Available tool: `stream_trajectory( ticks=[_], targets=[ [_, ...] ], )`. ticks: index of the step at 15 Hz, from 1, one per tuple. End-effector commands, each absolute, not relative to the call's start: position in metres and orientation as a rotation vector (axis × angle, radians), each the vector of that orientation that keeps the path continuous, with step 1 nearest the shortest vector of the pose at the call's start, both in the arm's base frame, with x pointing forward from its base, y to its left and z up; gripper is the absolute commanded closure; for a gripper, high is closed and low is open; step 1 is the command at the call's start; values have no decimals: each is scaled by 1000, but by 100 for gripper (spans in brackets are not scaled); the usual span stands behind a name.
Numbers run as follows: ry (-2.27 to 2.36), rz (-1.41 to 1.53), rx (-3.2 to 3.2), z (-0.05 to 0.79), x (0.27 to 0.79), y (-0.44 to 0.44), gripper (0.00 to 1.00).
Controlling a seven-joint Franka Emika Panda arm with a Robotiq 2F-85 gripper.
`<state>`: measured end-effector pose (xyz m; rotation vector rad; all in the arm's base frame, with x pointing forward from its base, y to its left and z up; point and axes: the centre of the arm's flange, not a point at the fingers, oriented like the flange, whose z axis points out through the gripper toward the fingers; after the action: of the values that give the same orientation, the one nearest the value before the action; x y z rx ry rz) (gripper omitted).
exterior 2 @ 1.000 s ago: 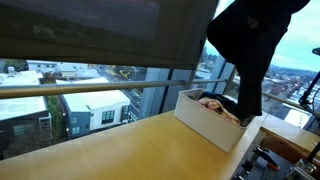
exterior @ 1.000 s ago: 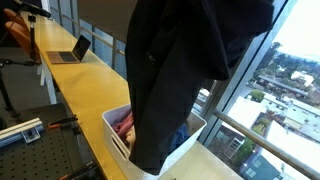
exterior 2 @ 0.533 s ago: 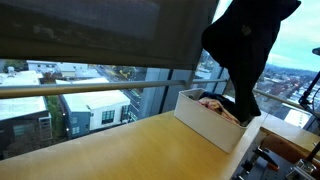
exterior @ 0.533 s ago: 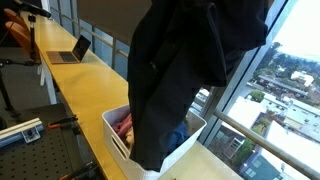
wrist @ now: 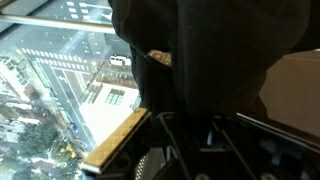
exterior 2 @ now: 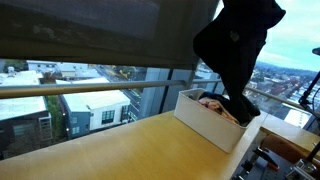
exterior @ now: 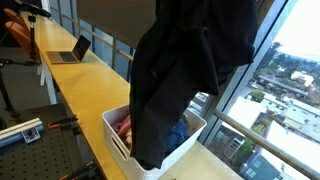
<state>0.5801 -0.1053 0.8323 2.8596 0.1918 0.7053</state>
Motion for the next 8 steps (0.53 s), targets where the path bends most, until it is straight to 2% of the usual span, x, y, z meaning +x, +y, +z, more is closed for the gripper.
stream_trajectory(
  ticks=[1, 8],
  targets=[
    [161, 704, 2858, 781, 589, -118, 97],
    [140, 510, 2986, 668, 593, -105, 97]
  ],
)
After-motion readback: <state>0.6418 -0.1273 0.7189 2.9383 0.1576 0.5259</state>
